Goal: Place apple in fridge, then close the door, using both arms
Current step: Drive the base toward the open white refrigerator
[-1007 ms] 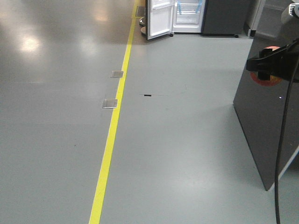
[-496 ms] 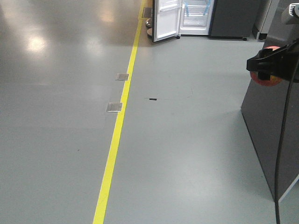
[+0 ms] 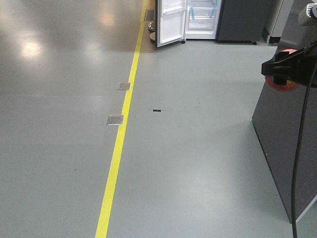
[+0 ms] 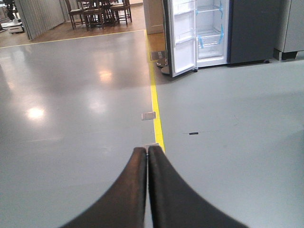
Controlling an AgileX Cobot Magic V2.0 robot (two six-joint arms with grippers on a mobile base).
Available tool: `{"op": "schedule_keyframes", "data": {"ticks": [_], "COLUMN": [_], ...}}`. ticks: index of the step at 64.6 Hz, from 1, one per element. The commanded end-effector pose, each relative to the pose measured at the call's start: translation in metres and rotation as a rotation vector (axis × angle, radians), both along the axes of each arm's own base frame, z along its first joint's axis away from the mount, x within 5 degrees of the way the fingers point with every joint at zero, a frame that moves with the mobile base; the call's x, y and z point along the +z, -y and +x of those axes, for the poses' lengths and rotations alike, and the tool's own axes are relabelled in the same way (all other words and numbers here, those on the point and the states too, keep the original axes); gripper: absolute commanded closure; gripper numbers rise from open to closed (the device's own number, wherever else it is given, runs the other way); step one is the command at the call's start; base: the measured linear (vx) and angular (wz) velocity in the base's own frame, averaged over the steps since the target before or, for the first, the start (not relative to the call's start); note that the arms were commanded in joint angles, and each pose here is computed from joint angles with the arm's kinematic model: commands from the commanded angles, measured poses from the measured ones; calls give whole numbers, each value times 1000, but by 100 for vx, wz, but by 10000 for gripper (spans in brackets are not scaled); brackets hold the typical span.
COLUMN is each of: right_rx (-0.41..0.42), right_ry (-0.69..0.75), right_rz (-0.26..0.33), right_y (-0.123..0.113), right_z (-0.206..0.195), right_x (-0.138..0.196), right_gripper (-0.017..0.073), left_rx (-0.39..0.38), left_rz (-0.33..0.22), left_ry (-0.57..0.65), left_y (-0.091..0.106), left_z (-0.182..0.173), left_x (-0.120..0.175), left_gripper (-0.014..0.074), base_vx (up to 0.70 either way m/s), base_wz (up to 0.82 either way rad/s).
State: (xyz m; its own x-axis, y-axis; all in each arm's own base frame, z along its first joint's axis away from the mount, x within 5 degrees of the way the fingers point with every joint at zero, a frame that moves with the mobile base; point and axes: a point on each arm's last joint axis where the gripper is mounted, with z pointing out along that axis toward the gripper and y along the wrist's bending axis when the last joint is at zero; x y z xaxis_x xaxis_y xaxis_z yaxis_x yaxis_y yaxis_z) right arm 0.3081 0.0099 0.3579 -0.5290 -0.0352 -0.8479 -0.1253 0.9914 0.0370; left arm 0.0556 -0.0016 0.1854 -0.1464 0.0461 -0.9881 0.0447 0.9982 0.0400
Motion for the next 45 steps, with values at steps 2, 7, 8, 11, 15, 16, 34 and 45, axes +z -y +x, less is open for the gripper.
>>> {"op": "schedule_keyframes", "data": {"ticks": [2,7,8,11,15,16,34,45], "right_rx": [-17,-17,-17,-17,-17,-17,-17,-17], "right_ry": [135,135,135,135,135,135,136,136], "right_rz": [-6,-6,-6,-6,-6,-6,-6,-6], "right_y": [2,2,2,2,2,2,2,2], "right_z": [-4,-4,-4,-4,-4,-4,-4,-4], "right_x": [26,26,26,26,26,26,26,26], "right_gripper": [444,444,444,444,444,444,444,444], "left_rx": [-8,-8,-8,-8,-8,-8,-8,-8], "left_rz": [-4,-4,-4,-4,-4,-4,-4,-4], "left_ry": [65,65,65,65,65,65,65,65], "left_y": [1,1,1,1,1,1,1,1], "left_z": [1,1,1,1,1,1,1,1], "left_x": [-2,-2,-2,-2,-2,-2,-2,-2], "left_gripper": [599,599,599,599,599,599,599,599], "base_vx": [14,13,13,13,13,13,13,15], "base_wz": [-7,-7,-7,-7,-7,-8,-8,-8]}}
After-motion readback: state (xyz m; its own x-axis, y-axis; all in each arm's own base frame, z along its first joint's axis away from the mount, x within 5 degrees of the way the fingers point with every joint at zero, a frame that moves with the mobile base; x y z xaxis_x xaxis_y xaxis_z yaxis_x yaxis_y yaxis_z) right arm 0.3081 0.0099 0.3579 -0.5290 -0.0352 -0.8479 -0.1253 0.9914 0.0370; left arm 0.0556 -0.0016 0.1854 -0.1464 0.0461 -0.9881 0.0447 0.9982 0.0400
